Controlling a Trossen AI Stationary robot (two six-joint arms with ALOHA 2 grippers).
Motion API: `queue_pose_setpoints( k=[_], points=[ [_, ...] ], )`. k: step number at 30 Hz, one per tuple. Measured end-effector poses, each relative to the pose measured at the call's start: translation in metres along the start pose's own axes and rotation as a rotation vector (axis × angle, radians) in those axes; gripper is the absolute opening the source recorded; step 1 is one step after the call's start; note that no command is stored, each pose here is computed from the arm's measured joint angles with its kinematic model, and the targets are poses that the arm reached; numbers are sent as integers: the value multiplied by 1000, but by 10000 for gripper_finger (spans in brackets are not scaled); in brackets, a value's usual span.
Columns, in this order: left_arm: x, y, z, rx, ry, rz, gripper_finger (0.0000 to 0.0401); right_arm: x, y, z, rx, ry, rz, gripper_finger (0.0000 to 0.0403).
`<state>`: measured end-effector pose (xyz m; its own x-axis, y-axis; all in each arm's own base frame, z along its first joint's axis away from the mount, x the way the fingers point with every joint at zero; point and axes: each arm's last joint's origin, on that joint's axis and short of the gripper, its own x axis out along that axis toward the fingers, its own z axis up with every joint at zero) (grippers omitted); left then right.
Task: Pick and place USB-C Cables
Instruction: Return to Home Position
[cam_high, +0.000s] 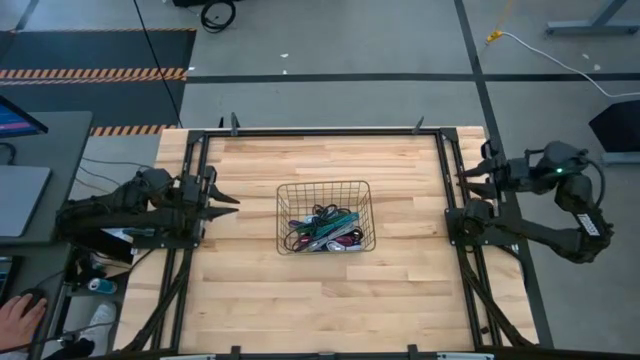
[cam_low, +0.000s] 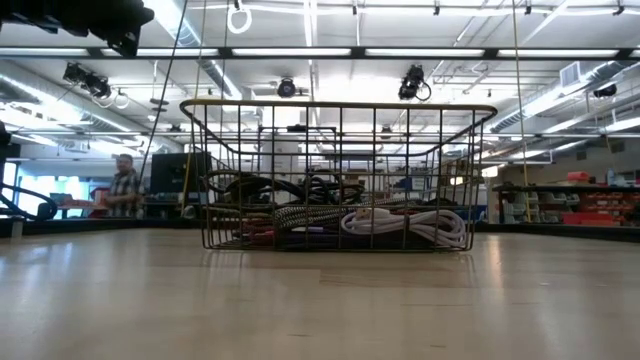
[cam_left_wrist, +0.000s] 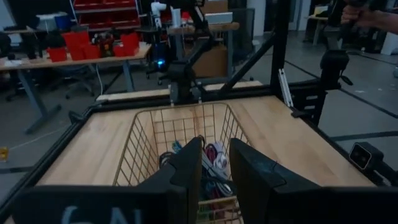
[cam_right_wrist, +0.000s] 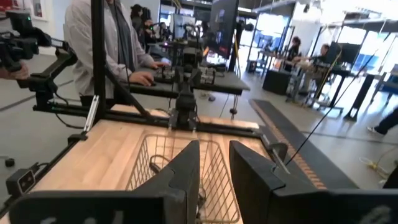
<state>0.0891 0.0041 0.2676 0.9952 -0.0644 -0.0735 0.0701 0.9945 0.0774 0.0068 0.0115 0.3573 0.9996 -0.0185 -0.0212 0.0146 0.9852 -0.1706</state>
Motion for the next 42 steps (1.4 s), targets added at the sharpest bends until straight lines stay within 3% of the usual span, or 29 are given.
queue_pose_setpoints(
  k=[14,25,30,36,42],
  points=[
    [-30,-5,-4,-16,-60,5,89,-7,9,-33,-33,-126,-37,93],
    [-39,-7,-11,-20,-34,17,89,-6,8,-35,22,-85,-57,93],
    [-27,-5,-24,-24,-51,44,89,-6,8,-35,7,-83,-58,93],
    [1,-4,-61,-94,-131,47,89,-6,8,-35,4,-84,-58,93],
    [7,-4,-74,-114,-160,48,89,-6,8,-35,-1,-83,-58,93]
  ],
)
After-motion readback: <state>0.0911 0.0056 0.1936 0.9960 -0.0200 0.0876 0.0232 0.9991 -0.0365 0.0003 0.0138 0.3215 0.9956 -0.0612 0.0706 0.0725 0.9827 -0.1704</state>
